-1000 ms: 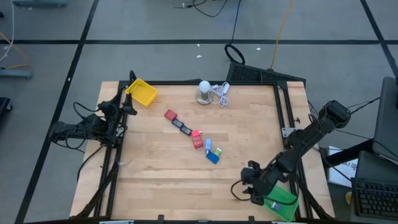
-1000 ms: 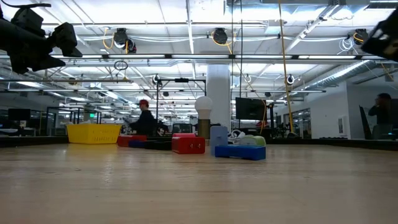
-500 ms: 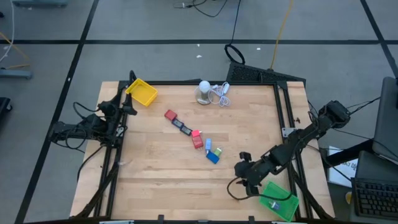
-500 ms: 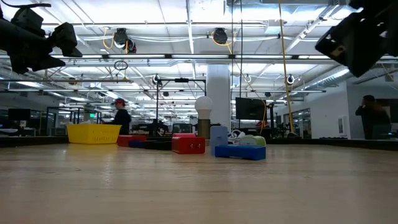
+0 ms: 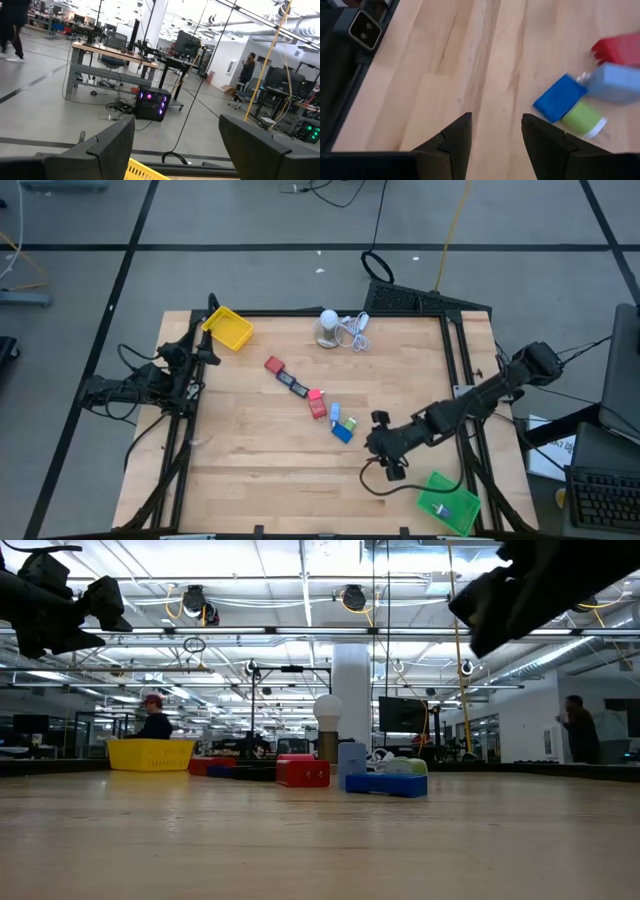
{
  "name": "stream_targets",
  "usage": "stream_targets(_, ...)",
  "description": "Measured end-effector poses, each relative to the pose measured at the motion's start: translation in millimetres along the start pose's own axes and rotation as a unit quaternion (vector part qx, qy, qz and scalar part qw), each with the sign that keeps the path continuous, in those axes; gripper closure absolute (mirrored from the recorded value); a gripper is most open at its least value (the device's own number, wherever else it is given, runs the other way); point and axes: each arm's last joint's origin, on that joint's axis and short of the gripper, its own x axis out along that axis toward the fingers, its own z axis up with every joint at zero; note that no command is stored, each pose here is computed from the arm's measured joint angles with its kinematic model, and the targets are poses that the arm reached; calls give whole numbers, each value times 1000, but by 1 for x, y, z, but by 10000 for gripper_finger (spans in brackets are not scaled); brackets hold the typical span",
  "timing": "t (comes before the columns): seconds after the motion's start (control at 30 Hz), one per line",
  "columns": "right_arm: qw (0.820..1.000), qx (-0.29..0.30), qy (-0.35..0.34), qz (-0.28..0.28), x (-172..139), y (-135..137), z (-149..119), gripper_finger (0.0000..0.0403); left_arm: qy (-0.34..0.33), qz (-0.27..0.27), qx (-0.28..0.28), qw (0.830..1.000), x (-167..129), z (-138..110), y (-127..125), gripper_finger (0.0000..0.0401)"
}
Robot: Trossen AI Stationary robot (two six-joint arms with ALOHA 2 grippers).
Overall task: Pick & Place Office items
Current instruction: Put the light green charger adapter into the green bin
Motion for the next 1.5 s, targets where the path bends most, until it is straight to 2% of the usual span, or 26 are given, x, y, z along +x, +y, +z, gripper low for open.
stream_targets(0.33,995,-28,-89,-18,2,-23,22,243,0,0,0,1000,0,0,0,107)
stream_targets(0.6,975,-39,-218,-27,19,-34,47,243,0,0,0,1000,0,0,0,107)
stream_targets(0.77,965,-65,-251,-39,32,-39,52,243,0,0,0,1000,0,0,0,107)
stream_targets(0.97,969,-71,-233,-46,43,-42,47,243,0,0,0,1000,0,0,0,107)
stream_targets(1.1,967,-69,-225,-92,43,-45,46,234,0,0,0,1000,0,0,0,107)
stream_targets(1.33,967,-100,-198,-129,40,-53,50,155,0,0,0,1000,0,0,0,107)
stream_targets(1.5,981,-98,-82,-144,41,-68,42,120,0,0,0,1000,0,0,0,107)
